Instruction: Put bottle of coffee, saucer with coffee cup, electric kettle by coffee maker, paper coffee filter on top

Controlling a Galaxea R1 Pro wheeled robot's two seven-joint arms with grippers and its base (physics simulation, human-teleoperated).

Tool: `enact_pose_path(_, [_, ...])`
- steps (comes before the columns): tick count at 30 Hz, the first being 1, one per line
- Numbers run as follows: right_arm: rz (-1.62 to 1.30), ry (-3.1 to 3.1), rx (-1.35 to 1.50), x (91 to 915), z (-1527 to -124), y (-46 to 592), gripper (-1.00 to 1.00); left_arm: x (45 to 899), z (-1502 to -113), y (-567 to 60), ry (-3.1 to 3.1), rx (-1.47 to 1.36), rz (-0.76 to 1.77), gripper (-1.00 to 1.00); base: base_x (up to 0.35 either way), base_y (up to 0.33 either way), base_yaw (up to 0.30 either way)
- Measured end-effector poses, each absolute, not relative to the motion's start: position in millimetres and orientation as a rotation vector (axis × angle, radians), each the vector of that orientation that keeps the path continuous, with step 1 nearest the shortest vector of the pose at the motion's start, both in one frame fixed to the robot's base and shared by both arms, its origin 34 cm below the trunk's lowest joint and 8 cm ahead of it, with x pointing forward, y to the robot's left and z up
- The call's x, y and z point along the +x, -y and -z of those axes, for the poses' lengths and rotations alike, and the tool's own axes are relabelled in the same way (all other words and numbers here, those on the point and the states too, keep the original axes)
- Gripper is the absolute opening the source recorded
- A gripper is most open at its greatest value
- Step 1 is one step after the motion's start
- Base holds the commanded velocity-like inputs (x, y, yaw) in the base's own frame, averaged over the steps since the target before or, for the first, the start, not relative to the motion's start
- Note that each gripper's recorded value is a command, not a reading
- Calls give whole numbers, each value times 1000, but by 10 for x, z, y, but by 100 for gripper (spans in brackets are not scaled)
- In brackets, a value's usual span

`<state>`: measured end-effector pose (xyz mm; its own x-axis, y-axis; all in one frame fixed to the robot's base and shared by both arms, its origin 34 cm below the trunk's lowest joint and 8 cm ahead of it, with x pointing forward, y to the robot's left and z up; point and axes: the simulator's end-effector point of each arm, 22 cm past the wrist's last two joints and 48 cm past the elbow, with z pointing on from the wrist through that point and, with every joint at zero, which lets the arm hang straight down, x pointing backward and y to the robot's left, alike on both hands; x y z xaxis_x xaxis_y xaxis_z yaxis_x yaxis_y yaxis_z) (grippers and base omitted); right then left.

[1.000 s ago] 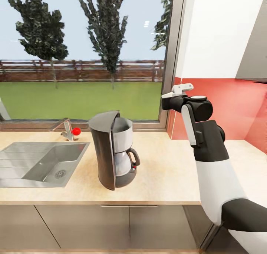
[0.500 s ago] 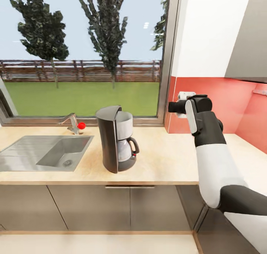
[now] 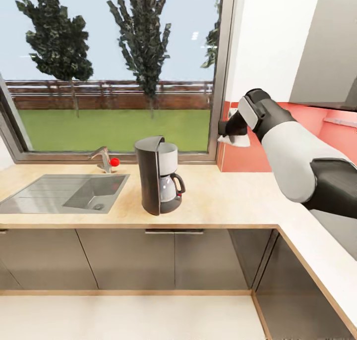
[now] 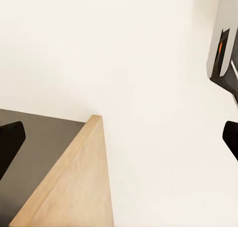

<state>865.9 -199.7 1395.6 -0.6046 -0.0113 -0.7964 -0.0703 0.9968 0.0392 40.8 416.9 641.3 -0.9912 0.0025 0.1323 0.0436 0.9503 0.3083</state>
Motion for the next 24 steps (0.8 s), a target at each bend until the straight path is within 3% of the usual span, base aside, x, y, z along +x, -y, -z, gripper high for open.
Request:
enact_pose_path(5, [-81,-2228,-126,8614,-13964,1642,-100,412,-6415,-4183,2976,-35,478,100,-42,0,0])
enact_pose_path(19, [213,-2183,-357,8578,-13994,1393,-100,421,-6420,-4220,2981,-33,476,100,-2,0,0])
enact_pose_path(24, [263,-2138,-589,8495,-14011,1069,-100,425,-6416,-4204,2982,-36,472,100,0,0,0])
